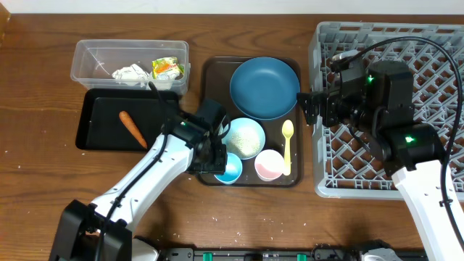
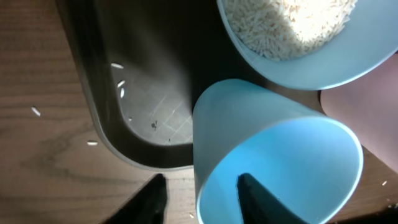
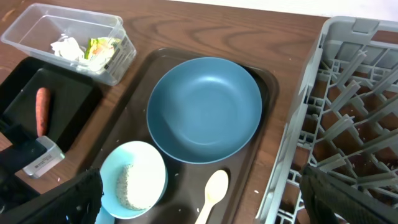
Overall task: Sort waste into correct bins and load items into the dishwasher rack
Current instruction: 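Grasp the blue cup with the left gripper and lift it, then hand the blue cup from the left gripper to the right gripper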
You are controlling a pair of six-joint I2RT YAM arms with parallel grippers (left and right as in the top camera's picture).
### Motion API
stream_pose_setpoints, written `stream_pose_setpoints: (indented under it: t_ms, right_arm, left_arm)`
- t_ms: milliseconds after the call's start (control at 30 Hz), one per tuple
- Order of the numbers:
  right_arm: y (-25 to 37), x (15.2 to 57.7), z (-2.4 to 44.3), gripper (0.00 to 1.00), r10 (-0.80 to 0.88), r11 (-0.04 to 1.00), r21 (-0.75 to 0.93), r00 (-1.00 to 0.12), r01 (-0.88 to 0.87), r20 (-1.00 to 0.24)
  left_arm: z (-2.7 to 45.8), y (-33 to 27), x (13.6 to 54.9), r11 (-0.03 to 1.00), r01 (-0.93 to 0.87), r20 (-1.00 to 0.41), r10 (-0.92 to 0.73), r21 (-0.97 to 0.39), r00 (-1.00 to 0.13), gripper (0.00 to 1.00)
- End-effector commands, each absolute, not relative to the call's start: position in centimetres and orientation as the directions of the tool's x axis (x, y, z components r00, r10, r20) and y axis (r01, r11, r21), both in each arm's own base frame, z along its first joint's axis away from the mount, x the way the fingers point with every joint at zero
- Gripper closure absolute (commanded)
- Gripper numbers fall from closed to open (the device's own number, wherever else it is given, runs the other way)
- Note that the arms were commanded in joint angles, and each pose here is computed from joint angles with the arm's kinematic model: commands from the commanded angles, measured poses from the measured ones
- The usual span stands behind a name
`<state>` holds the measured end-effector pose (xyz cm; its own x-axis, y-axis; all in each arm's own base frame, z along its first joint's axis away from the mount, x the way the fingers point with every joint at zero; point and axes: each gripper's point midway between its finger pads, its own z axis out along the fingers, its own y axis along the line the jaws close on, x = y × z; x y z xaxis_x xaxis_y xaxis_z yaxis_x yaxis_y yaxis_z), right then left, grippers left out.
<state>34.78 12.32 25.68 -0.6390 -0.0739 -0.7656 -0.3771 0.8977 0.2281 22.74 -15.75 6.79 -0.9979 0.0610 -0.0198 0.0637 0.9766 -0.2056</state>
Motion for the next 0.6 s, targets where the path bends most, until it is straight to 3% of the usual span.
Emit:
stream_pose_setpoints:
  t_ms: [0,33,67,367,567]
  right_arm:
    - [12.6,34.9,26.4,0.01,-0.063,0.894,0.238,-0.631,-0.38,-0.773]
    - [12.6,34.9,26.4,0.01,-0.063,0.894,0.238,-0.631,-0.38,-0.773]
    - [12.6,34.9,26.4,0.01,-0.063,0.894,0.238,-0.631,-0.38,-0.773]
    - [13.6,34.3,27.4,0.01,-0.061,0.859,0.274,-0.616,-0.434,-0.786]
    - [14.8,33.5,30.4,0.01,-0.045,0.806,0.285,-0.534,-0.519,-0.844]
  left_arm:
    - [6.7,-15.8,22.8,0.976,0.068,-0.028,0.064,-0.209,-0.998,0.81]
    - [6.7,-15.9,22.9,0.975,0.07,-0.034,0.064,-0.212,-0.997,0.92]
    - [6.8,-16.0,23.0,0.974,0.067,-0.037,0.06,-0.215,-0.998,0.94]
    - [9.9,-15.5,25.2,0.944,-0.006,-0.06,-0.028,-0.329,-0.998,0.94]
    - [15.2,-12.7,28.1,0.822,-0.087,-0.111,-0.18,-0.563,-0.977,0.93]
